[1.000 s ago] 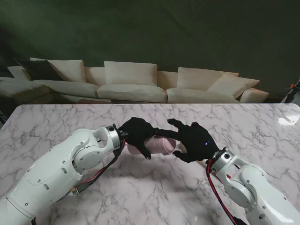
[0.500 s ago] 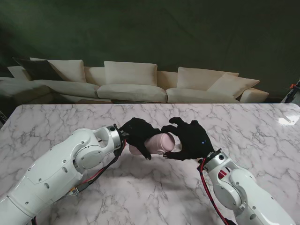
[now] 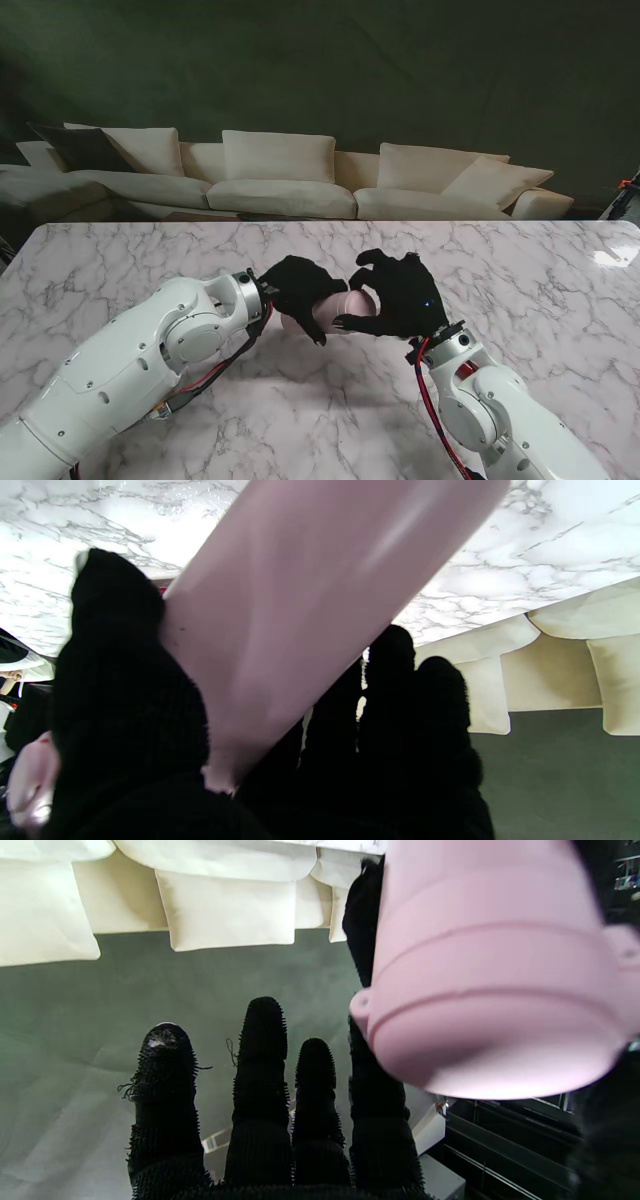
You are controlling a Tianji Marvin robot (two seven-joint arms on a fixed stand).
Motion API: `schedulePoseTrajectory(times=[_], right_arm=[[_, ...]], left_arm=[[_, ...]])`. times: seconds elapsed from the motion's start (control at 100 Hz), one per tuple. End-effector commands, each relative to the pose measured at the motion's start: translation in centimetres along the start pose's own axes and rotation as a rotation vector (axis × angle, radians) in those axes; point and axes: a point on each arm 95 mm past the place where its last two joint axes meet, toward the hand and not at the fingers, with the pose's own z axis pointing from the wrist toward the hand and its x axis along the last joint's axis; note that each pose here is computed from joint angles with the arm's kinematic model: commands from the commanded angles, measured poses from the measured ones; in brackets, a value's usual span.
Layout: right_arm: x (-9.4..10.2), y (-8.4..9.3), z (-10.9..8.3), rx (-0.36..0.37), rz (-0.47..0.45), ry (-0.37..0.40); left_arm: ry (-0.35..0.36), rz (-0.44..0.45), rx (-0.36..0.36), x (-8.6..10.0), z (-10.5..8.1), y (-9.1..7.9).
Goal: Clean the thermos with cup brush
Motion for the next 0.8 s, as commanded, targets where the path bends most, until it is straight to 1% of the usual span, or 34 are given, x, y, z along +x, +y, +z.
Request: schedulePoseTrajectory(times=[0.0,0.08,0.15,0.26,0.36,0.49,0.56,0.68,0.79], right_arm=[[0.3,-0.5,-0.6,0.036,0.038,-0.014],[0.2,-0.4,-0.8,0.042,0.052,-0.02],[0.0,-0.1,-1.0,0.033,0.052,-0.019],[-0.4,0.6,-1.4,-0.007,0.059,-0.027],[-1.0,1.6,-2.2,-0.029,0.065,-0.058],[-2.2,2.6,-3.8,-0.068,0.039,-0.12],[-2.9,2.9,-4.6,-0.079,0.033,-0.149],[-3.8,2.9,-5.7,-0.088,0.03,-0.182],[-4.4,2.5,-6.5,-0.087,0.021,-0.207]], left_arm=[[-0.012,0.004,0.011,-0.4,0.2,-0.9],[-0.016,0.002,0.012,-0.5,0.2,-0.9],[-0.02,0.002,0.014,-0.6,0.2,-0.9],[-0.028,0.0,0.024,-0.8,0.1,-0.9],[-0.042,-0.015,0.044,-1.0,0.1,-0.9],[-0.072,-0.074,0.094,-1.3,0.4,-0.7],[-0.089,-0.121,0.14,-1.6,0.7,-0.5],[-0.124,-0.225,0.221,-2.0,1.5,-0.3],[-0.158,-0.316,0.27,-2.5,2.1,0.1]])
